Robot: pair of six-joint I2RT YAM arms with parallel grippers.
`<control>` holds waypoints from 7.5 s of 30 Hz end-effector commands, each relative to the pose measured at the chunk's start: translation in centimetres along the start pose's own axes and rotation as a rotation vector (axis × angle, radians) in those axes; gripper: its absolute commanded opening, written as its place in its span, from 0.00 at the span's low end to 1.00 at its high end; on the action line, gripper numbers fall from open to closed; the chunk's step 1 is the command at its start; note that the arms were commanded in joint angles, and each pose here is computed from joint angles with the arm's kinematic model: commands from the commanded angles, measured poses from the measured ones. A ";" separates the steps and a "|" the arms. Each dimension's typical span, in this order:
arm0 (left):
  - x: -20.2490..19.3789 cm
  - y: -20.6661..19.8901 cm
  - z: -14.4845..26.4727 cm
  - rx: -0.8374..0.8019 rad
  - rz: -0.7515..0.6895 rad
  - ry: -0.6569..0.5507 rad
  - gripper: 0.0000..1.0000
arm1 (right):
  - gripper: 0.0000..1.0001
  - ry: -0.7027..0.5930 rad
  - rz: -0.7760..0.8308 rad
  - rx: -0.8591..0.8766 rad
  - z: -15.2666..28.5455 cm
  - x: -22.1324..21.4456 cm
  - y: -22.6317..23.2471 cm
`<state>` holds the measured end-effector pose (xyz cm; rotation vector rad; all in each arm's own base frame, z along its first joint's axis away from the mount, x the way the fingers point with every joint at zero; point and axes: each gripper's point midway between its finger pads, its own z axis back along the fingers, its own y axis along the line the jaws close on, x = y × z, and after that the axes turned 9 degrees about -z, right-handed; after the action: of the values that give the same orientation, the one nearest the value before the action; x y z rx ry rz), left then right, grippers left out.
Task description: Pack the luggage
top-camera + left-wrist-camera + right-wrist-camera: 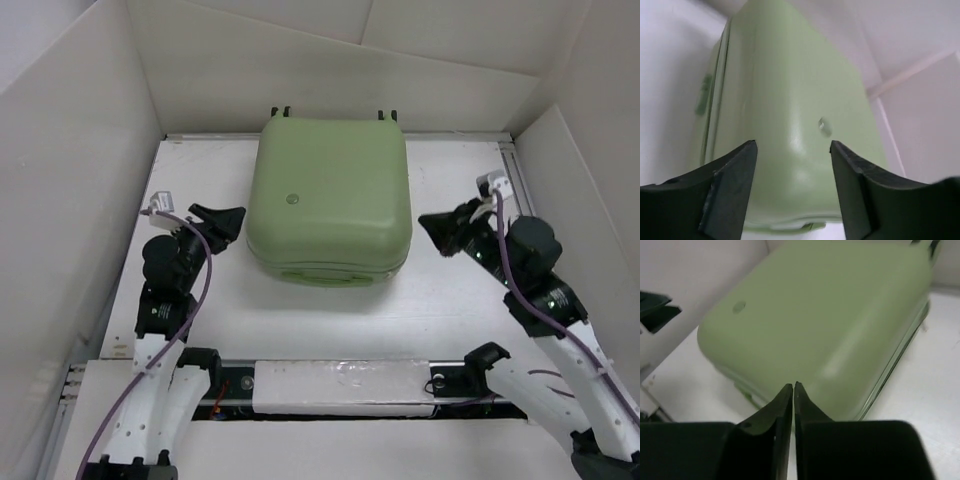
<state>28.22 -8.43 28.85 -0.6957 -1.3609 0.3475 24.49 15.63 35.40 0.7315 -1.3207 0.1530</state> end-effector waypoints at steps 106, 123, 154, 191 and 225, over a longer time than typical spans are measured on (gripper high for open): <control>-27.7 -15.8 4.7 -0.639 0.232 0.560 0.00 | 0.00 0.456 0.018 0.153 -2.4 -26.4 10.6; -25.5 -10.6 5.6 -0.423 -0.019 0.524 0.33 | 0.05 0.356 -0.119 -0.188 1.5 -23.8 0.9; -28.0 -10.3 1.0 -0.157 -0.179 0.433 0.47 | 0.45 0.328 -0.184 -0.139 1.1 -24.9 1.1; -26.8 -9.3 0.6 -0.201 -0.046 0.320 0.00 | 0.77 0.139 -0.403 -0.394 -1.0 -24.0 -3.8; -24.9 2.3 3.1 -0.019 -0.117 0.334 0.00 | 0.00 0.036 -0.494 -0.612 -2.0 -20.3 -14.3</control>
<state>21.05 -20.84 8.04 -0.6248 -1.0843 0.1360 27.54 11.53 8.92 0.4707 -0.9750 -0.7328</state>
